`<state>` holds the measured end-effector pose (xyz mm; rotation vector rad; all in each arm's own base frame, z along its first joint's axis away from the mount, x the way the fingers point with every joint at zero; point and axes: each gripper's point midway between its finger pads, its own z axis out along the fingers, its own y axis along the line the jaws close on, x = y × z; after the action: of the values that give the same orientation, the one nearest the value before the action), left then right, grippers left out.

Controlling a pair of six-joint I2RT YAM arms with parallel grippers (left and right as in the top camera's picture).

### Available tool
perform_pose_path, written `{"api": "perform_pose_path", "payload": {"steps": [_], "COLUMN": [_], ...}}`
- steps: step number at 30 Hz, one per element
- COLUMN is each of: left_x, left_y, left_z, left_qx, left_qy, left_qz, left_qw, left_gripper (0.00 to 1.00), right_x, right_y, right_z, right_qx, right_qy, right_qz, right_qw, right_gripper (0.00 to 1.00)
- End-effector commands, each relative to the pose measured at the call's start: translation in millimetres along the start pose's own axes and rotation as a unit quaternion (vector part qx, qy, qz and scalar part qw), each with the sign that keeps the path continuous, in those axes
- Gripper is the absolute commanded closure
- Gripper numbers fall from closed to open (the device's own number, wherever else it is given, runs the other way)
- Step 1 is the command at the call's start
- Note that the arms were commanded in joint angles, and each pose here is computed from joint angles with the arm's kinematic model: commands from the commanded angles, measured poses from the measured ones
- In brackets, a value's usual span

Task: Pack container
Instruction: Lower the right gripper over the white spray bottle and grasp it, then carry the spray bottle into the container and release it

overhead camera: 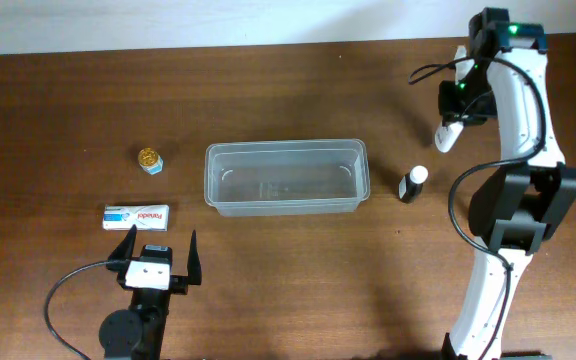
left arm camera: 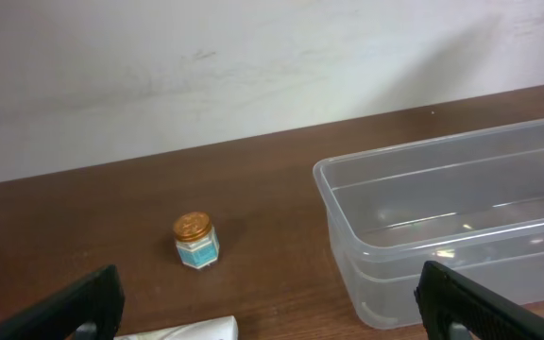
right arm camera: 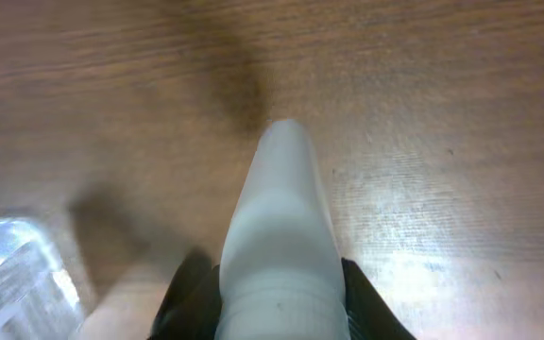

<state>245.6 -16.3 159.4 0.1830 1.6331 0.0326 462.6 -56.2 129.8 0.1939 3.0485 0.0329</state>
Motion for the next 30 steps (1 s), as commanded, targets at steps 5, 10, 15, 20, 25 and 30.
{"api": "perform_pose_path", "payload": {"steps": [5,10,15,20,25,30], "left_x": [1.6,1.6,1.6,1.6,1.6,1.6], "left_y": [1.1,1.1,1.1,1.1,1.1,1.1], "left_z": [-0.2,-0.2,-0.2,-0.2,-0.2,-0.2], "left_qx": [-0.003,-0.003,-0.003,-0.003,-0.003,-0.003], "left_qy": [0.001,0.001,0.001,0.001,0.0,0.0], "left_qz": [0.006,0.006,0.006,0.006,0.006,0.006], "left_qw": [1.0,1.0,1.0,1.0,1.0,1.0], "left_gripper": [0.01,0.01,0.01,0.01,0.01,0.01], "right_x": [-3.4,2.8,14.1,30.7,60.2,97.6], "right_y": [56.6,90.9,126.1,157.4,180.4,195.8], "right_z": [-72.3,-98.3,-115.8,-140.3,-174.2,-173.1], "right_qx": [-0.098,-0.147,-0.175,-0.187,-0.199,-0.163], "right_qy": [-0.059,-0.077,-0.084,-0.1,-0.119,-0.095], "right_qz": [-0.02,-0.035,-0.058,-0.086,-0.108,-0.126], "right_qw": [0.993,0.985,0.979,0.974,0.967,0.974], "right_gripper": [0.8,0.8,0.8,0.8,0.8,0.8]}}
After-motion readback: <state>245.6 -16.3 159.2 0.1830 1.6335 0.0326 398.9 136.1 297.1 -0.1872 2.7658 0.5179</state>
